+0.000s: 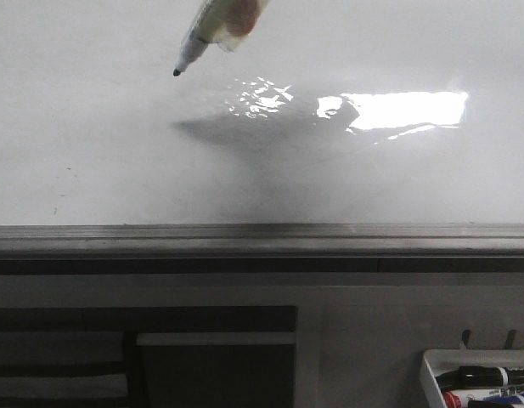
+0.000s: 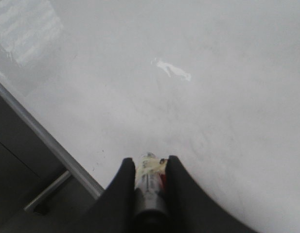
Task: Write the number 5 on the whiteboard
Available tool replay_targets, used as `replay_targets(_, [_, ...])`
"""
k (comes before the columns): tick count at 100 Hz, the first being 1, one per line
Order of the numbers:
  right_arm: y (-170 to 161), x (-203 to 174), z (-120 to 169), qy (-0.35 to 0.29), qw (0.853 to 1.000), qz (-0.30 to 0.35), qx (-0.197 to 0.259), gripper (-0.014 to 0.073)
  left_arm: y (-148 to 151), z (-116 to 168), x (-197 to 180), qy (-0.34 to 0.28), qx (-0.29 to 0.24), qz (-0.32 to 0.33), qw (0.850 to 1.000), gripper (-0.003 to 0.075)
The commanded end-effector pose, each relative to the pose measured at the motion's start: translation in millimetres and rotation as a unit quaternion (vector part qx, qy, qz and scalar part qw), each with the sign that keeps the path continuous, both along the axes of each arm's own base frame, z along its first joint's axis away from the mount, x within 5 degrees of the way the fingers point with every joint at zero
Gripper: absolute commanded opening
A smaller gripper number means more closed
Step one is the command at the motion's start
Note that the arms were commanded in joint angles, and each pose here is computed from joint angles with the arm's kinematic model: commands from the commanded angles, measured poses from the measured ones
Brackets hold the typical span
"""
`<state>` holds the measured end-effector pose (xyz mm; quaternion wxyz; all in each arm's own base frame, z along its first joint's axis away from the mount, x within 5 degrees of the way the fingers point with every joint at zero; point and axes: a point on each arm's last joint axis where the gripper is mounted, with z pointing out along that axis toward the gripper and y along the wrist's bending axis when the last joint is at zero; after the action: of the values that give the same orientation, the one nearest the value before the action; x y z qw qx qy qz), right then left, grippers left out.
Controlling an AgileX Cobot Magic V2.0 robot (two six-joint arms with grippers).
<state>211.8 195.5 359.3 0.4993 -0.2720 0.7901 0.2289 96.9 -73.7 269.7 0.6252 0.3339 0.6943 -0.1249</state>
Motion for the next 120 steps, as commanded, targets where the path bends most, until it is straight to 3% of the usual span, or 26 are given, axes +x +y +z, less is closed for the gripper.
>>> replay_targets(1, [0.8, 7.8, 27.4, -0.053, 0.998, -0.007, 0.034, -0.0064, -2.7, 13.7, -0.5, -0.019, -0.031, -0.012, 0.999, 0.0323])
replay_targets(27, [9.4, 29.8, 2.5, -0.027, 0.999, -0.018, 0.004, -0.0064, -2.5, 13.5, -0.4, -0.019, -0.030, -0.011, 0.999, 0.0323])
replay_targets(51, [13.3, 19.3, -26.0, 0.017, 1.000, -0.006, -0.014, -0.0064, -2.5, 13.5, -0.4, -0.020, -0.027, -0.012, 0.999, 0.0323])
replay_targets(74, [5.2, 18.4, -18.7, 0.000, 1.000, -0.012, -0.016, -0.0061, -2.5, 13.5, -0.4, -0.021, -0.026, -0.012, 0.999, 0.0323])
replay_targets(89, [-7.0, 13.6, -20.0, 0.029, 0.999, -0.019, -0.041, -0.0061, -2.5, 13.5, -0.4, -0.021, -0.026, -0.012, 0.999, 0.0323])
replay_targets(106, [20.0, 8.2, -35.2, 0.024, 0.999, 0.017, -0.033, -0.0061, -2.5, 13.5, -0.4, -0.021, -0.026, -0.012, 0.999, 0.0323])
replay_targets(120, [35.3, 17.0, -21.2, -0.009, 1.000, 0.022, -0.003, -0.0061, -2.5, 13.5, -0.4, -0.021, -0.026, -0.012, 0.999, 0.0323])
